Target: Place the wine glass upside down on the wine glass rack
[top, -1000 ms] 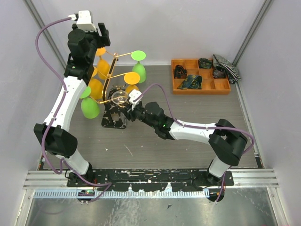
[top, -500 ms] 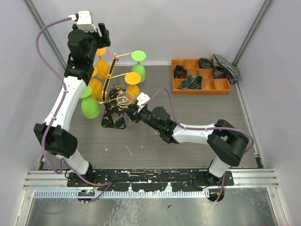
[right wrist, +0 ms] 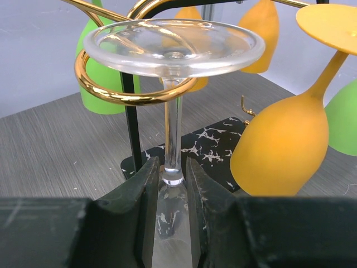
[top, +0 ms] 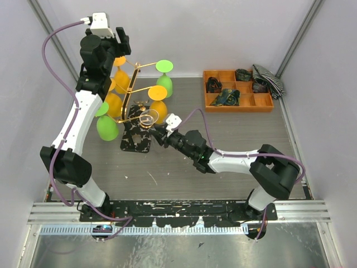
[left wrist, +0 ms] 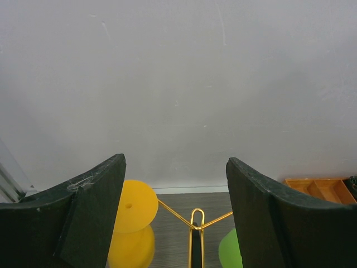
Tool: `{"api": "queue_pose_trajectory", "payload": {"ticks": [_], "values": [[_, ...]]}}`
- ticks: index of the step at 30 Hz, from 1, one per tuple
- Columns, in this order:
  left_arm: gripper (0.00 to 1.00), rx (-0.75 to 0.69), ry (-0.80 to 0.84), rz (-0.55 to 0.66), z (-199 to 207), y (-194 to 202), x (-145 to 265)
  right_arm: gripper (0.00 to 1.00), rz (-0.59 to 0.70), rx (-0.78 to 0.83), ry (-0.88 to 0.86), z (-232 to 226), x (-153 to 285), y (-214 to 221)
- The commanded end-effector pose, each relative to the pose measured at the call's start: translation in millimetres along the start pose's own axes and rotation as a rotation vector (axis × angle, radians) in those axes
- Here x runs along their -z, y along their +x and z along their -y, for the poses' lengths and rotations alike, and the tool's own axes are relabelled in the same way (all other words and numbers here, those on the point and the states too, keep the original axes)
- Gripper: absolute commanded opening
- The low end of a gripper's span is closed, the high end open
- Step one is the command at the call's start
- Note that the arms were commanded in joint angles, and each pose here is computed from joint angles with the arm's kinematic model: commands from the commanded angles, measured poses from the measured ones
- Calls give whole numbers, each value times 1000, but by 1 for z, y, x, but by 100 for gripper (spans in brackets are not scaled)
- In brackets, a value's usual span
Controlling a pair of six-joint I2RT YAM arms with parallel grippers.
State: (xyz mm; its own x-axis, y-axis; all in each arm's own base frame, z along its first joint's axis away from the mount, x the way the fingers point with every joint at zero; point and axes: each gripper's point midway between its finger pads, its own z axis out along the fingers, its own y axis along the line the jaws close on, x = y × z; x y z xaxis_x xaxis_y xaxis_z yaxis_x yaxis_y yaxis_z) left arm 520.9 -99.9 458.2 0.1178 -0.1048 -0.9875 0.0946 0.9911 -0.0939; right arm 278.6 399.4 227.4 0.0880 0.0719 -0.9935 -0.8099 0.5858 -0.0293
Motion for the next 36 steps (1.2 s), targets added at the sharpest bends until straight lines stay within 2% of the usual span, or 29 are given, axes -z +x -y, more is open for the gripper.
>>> {"api": "queue_pose_trajectory", "payload": {"ticks": [1, 18, 25, 28, 30, 36], "values": [[79, 12, -3, 34, -2, -11, 2, 1, 123, 6, 13, 2, 5, -37], [79, -4, -24, 10, -6, 0, 1, 1, 190, 105, -60, -23, 12, -51], [78, -3, -25, 11, -6, -2, -1, 2, 156, 151, -89, -33, 6, -46], [78, 0, -26, 10, -6, -2, 0, 12, 138, 144, -66, -29, 8, -43], [78, 4, -26, 10, -6, -2, 1, 29, 132, 141, -45, -25, 13, -42], [78, 24, -21, 16, -4, -7, 3, 67, 124, 130, 37, -8, 30, -41]]}}
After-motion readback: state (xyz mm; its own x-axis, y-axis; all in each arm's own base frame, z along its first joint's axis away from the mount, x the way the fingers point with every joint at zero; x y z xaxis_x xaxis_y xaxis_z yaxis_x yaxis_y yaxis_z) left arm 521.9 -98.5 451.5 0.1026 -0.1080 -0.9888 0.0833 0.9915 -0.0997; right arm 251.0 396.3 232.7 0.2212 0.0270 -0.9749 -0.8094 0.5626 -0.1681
